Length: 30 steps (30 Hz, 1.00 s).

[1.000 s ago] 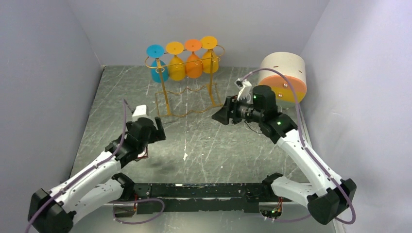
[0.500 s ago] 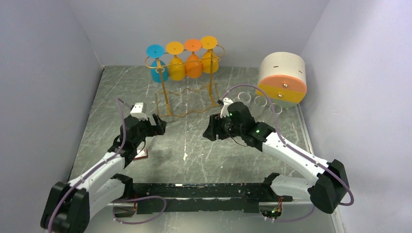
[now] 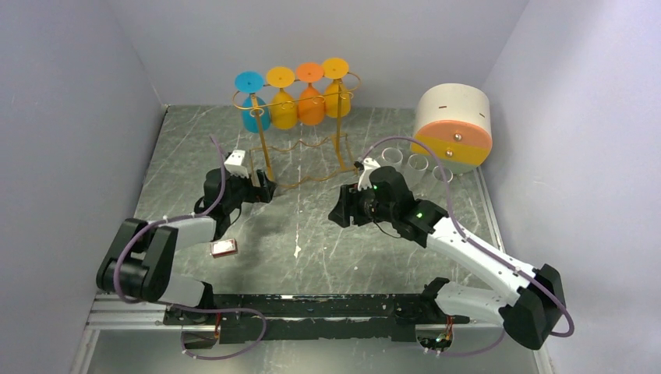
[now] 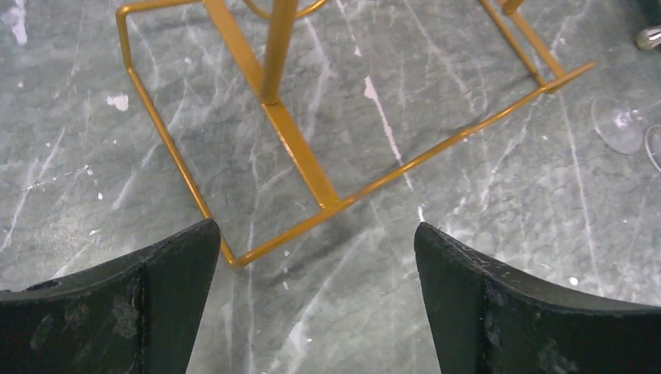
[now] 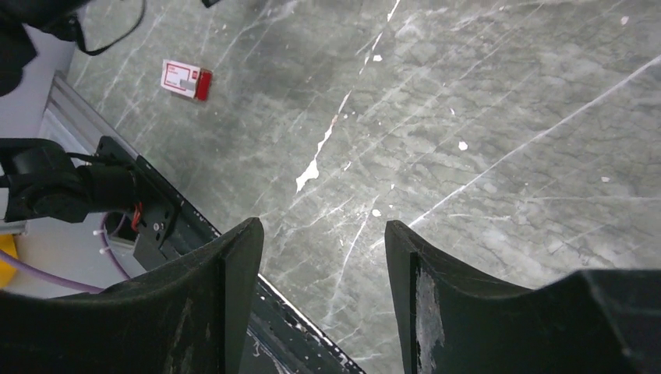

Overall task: Take the wine glass off the wine glass rack
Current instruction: Adjust the wine rack at the center of the board.

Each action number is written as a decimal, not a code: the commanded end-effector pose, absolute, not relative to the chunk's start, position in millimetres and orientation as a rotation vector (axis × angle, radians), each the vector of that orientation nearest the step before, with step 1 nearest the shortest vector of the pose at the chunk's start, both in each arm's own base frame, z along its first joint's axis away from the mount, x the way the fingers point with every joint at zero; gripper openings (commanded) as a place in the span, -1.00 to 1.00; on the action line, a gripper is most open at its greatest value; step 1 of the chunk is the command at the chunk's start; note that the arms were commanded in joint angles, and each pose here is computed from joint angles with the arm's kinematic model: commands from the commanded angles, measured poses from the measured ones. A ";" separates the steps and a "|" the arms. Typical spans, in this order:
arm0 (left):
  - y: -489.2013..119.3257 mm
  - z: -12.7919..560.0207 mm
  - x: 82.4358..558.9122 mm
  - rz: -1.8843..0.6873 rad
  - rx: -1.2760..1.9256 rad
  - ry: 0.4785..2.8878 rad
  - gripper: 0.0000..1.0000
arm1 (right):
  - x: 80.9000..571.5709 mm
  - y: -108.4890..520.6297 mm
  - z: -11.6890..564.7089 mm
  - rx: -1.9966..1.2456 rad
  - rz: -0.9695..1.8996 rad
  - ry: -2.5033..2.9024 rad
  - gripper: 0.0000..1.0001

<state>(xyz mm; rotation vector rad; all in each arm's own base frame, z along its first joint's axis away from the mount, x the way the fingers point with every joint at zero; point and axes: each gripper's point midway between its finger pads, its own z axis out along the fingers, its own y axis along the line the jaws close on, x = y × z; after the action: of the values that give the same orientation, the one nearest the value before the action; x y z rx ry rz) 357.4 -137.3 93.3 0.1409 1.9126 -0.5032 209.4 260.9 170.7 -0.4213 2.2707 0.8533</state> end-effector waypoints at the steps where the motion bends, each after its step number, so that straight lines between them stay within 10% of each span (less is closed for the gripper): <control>1: -139.2 102.0 377.9 -0.565 0.171 1.833 0.95 | 213.4 254.2 194.0 -0.381 0.834 2.192 0.26; 30: -171.0 53.8 322.7 -0.843 0.332 1.979 0.43 | 246.9 247.4 128.2 -0.209 0.534 2.427 0.28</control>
<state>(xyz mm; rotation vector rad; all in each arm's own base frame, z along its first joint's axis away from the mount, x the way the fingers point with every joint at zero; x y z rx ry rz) 338.9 -158.6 45.3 0.2595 2.0158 -0.7526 231.9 256.0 148.1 -0.3013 2.3749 0.6923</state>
